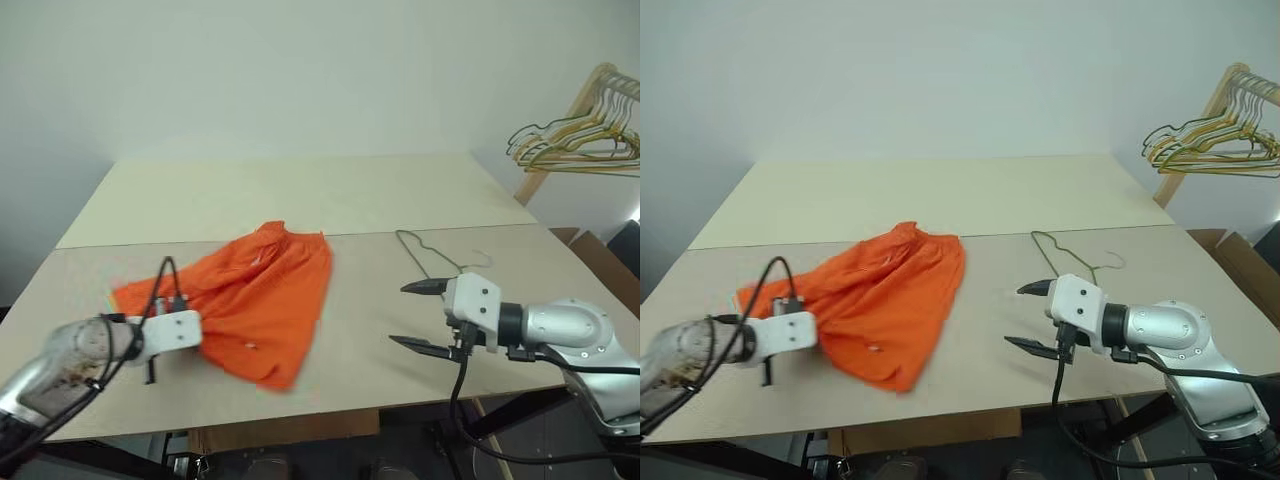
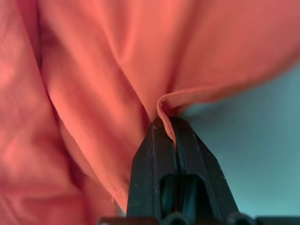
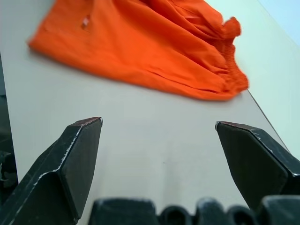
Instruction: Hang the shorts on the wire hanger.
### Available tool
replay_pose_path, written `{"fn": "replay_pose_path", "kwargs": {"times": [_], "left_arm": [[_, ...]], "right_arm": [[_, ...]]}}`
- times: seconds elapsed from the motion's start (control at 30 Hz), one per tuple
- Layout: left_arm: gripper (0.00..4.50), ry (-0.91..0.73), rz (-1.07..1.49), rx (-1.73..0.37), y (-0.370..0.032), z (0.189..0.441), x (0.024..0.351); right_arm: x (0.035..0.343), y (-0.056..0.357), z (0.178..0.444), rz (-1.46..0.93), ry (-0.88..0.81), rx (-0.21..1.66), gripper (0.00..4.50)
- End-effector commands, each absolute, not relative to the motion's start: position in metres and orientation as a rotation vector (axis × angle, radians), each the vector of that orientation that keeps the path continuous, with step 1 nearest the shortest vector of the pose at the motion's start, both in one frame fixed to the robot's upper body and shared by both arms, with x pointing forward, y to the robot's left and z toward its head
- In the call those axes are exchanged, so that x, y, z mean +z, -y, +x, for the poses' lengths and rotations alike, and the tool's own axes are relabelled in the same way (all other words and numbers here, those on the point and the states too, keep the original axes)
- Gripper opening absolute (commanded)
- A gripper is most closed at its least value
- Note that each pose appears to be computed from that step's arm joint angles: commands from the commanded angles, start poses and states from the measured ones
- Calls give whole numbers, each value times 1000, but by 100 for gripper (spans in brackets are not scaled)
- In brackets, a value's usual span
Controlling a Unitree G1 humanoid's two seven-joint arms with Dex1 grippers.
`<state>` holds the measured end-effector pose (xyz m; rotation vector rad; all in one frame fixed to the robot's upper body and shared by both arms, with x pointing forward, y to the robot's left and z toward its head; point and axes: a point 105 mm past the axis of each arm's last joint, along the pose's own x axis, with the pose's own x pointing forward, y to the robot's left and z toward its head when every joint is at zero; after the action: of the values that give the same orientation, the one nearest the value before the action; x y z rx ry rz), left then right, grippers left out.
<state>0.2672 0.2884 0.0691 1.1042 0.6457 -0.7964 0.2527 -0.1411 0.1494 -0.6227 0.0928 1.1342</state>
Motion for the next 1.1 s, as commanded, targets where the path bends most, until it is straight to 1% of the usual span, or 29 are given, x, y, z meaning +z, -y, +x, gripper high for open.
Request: {"fn": "replay_pose_path", "kwargs": {"times": [0.03, 0.1, 0.13, 0.2, 0.3, 0.37, 0.43, 0.5, 0.53, 0.63, 0.7, 0.77, 0.93, 1.0, 1.1], "left_arm": [[5, -667, 1159, -730, -323, 268, 83], [44, -656, 1126, -696, -330, 271, 91], [65, -642, 1102, -715, -326, 270, 95], [121, -610, 1065, -778, -315, 267, 101], [222, -577, 987, -951, -291, 250, 111], [290, -587, 957, -1071, -280, 231, 117], [354, -590, 933, -1136, -273, 218, 124], [420, -576, 836, -1180, -262, 208, 134], [446, -565, 795, -1200, -256, 204, 139], [446, -491, 725, -1208, -237, 200, 151], [446, -477, 625, -1179, -219, 201, 154], [446, -485, 544, -1141, -201, 203, 150], [446, -678, 465, -1014, -170, 205, 113], [446, -749, 426, -1002, -159, 204, 101], [446, -867, 471, -956, -152, 201, 82]], "right_arm": [[160, 135, 250, -638, -35, 1154, 450], [159, 133, 250, -635, -34, 1159, 450], [158, 133, 250, -633, -34, 1163, 450], [158, 132, 250, -630, -33, 1168, 450], [158, 130, 250, -626, -32, 1178, 450], [158, 129, 250, -625, -33, 1183, 450], [158, 128, 249, -622, -33, 1187, 450], [157, 128, 248, -618, -35, 1191, 450], [156, 127, 248, -615, -35, 1192, 450], [155, 125, 247, -602, -33, 1199, 450], [154, 123, 247, -600, -30, 1202, 450], [154, 121, 247, -595, -27, 1203, 450], [156, 119, 248, -592, -19, 1203, 450], [157, 118, 248, -592, -17, 1200, 450], [159, 118, 247, -594, -16, 1195, 450]]}}
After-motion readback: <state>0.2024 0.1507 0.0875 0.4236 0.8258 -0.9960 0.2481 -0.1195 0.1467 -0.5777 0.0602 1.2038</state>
